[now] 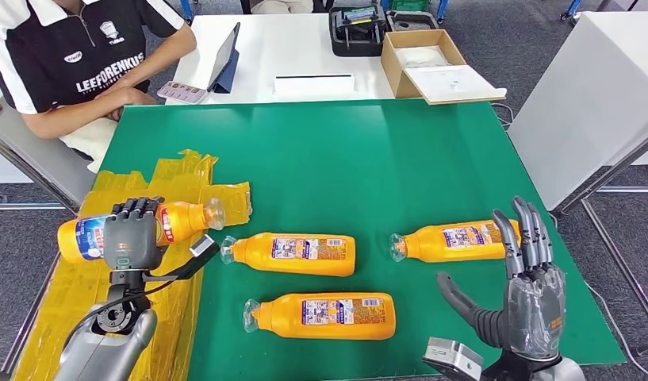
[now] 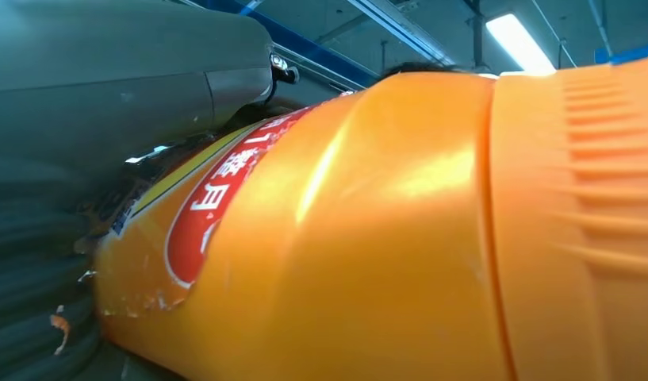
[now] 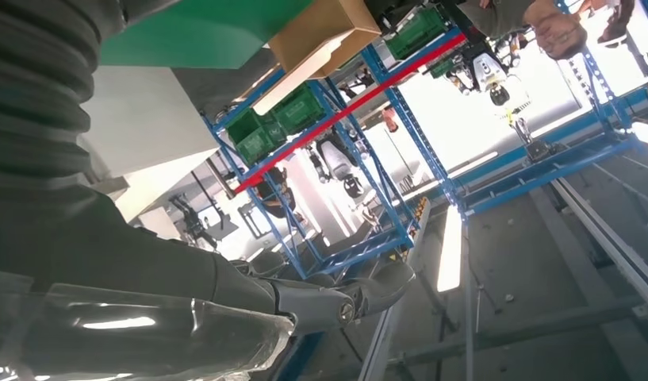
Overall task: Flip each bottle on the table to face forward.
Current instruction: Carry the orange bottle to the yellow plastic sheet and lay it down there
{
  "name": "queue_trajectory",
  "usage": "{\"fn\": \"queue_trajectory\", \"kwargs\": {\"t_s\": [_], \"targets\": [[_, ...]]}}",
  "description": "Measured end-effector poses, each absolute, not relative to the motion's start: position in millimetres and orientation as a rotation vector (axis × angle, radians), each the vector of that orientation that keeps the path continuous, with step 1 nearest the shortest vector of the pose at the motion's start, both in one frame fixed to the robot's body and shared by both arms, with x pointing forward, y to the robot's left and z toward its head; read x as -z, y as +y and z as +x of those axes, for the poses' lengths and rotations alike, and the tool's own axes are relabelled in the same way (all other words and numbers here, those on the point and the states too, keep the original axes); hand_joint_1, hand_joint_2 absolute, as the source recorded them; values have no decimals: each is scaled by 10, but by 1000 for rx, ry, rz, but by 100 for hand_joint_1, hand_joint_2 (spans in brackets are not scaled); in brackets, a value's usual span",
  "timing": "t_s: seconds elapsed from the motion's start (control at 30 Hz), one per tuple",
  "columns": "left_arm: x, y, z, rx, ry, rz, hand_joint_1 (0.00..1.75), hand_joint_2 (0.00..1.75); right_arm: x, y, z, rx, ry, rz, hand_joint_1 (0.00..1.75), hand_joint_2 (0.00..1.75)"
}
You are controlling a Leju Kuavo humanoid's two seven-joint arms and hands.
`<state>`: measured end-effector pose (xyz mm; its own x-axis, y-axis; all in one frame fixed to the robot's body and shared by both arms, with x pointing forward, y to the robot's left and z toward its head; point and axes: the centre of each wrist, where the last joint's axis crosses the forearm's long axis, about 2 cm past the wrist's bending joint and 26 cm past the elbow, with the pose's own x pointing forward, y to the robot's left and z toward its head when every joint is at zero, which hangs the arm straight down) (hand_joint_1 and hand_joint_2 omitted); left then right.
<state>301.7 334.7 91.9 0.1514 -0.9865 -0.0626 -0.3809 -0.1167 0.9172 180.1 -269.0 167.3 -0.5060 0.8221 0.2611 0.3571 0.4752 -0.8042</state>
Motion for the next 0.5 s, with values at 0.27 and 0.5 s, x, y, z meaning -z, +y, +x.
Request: {"fn": "queue_trajectory", "kwargs": {"t_s": [0.27,0.5], "targets": [[-852,3404,2971,990,-1336,1589,36,175,-1704,-2628,1747,-932,-2069,-975,0,175],[-591,3769,2505,914,-1328,1497,0,175,-1664,-2548,1896,-922,-2114,-894,0,175]]}}
